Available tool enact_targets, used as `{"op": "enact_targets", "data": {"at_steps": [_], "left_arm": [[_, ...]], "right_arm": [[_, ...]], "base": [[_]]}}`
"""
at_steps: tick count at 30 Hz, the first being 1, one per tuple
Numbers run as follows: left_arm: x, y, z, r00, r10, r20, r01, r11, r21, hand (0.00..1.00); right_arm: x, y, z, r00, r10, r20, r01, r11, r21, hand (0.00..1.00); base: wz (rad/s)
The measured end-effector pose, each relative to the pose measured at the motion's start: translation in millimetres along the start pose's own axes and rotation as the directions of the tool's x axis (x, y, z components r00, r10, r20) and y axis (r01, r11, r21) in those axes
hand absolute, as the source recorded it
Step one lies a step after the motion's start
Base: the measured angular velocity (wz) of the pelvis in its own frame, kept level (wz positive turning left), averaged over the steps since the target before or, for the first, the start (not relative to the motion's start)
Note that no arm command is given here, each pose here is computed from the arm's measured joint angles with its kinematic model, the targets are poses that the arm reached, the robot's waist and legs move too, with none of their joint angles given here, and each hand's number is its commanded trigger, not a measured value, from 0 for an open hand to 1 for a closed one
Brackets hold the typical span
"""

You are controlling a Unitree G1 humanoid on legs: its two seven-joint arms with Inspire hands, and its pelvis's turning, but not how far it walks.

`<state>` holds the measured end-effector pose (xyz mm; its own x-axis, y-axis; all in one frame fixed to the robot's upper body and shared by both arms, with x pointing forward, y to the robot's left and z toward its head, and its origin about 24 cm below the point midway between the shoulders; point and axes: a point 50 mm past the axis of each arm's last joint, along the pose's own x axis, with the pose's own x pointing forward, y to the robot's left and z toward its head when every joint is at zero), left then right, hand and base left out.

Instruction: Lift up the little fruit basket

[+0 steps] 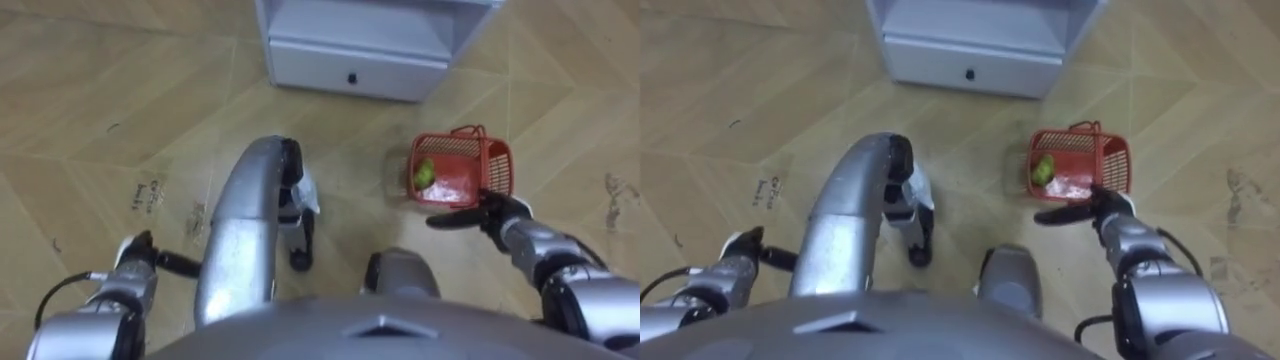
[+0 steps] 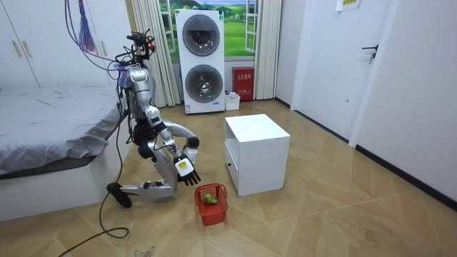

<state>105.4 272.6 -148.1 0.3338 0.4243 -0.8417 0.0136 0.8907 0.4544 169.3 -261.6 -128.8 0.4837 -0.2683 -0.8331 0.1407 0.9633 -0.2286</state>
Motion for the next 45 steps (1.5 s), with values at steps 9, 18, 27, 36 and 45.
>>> {"op": "enact_targets", "data": {"at_steps": [9,18,27,36,45], "left_arm": [[-5.5,-3.4,-27,0.998,0.054,-0.012,-0.053,0.998,0.036,0.00],[-16.3,-17.0,-66,0.995,0.026,-0.092,-0.026,1.000,0.007,0.00],[-17.0,-24.7,-62,0.998,-0.036,-0.055,0.040,0.997,0.065,0.00],[-16.0,-19.9,-63,0.997,-0.045,-0.063,0.050,0.996,0.072,0.00],[-14.5,-14.8,-62,0.996,-0.057,-0.068,0.064,0.992,0.111,0.00]], "right_arm": [[-7,3,46,0.960,-0.148,0.238,0.138,0.989,0.059,0.00],[-18,-5,81,0.879,-0.265,0.397,0.241,0.964,0.109,0.00],[-18,-15,92,0.865,-0.290,0.409,0.267,0.957,0.115,0.00],[-13,-42,93,0.871,-0.342,0.352,0.334,0.939,0.085,0.00],[-12,-53,98,0.880,-0.330,0.342,0.333,0.941,0.053,0.00]], "base": [[0.11],[-0.18],[0.07],[0.02],[0.01]]}}
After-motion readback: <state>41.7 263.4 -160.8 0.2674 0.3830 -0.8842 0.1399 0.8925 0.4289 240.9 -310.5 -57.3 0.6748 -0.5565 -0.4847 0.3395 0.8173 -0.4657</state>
